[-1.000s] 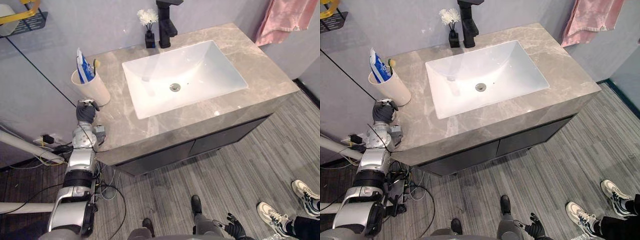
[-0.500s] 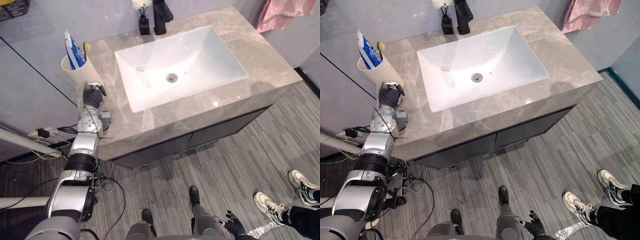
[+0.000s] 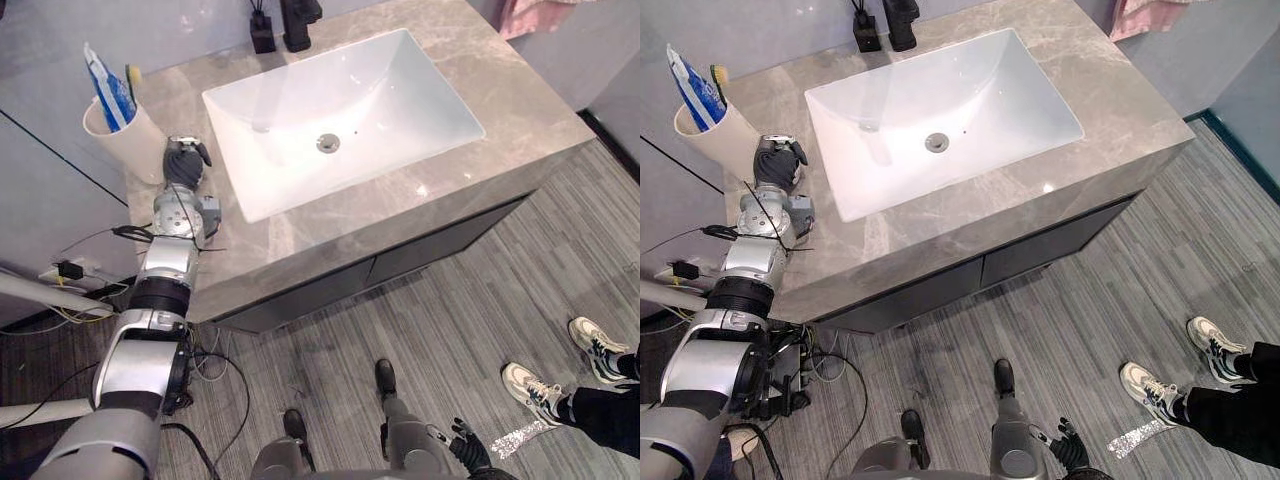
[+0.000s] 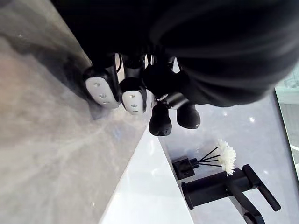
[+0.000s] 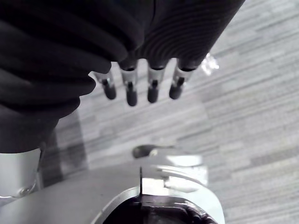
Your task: Organize washtable
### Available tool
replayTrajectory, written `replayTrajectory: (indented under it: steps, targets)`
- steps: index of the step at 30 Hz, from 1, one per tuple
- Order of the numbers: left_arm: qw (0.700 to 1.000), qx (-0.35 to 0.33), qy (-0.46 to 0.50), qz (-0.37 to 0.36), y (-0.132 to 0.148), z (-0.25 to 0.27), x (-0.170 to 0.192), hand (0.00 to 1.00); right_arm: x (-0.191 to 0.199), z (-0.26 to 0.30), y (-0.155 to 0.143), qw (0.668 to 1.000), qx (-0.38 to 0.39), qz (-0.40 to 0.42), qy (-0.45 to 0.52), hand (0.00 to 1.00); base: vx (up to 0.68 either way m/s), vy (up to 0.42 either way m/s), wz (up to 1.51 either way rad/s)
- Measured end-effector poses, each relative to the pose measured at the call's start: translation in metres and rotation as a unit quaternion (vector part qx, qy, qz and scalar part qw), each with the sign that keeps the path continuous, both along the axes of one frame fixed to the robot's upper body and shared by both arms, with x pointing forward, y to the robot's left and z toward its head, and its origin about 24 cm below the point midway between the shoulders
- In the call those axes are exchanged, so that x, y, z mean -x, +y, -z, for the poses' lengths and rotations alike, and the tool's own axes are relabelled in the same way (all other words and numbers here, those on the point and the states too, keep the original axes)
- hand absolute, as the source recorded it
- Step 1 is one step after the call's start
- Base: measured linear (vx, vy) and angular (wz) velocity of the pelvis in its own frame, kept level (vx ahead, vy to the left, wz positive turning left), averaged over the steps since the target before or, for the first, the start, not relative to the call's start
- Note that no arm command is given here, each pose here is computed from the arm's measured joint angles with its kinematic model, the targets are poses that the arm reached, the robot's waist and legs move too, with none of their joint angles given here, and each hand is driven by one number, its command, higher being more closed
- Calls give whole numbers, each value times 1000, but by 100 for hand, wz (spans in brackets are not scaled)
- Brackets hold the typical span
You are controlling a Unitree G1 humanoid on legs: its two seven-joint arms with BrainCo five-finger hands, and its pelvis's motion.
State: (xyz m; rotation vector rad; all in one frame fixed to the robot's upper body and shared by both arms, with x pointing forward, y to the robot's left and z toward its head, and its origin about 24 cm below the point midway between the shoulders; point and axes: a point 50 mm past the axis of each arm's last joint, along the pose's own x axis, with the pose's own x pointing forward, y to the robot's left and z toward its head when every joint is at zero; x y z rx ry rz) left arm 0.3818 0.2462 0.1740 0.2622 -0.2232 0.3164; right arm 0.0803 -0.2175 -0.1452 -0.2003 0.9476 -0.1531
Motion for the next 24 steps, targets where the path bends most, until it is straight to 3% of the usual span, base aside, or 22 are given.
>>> replayTrajectory:
  steps: [8,14,24]
  targets:
    - [999,17,-19,29,2,18,26,100,1,0,-4,1000,2,7,1,0,-10,-21,4]
    - [998,31,-4,47,29,37,57,100,2,-1,-5,1000,6,-2,5,0,-41,-35,7]
    - [999,37,-7,37,39,27,49,100,2,-1,-5,1000,6,-5,5,0,-4,-6,0]
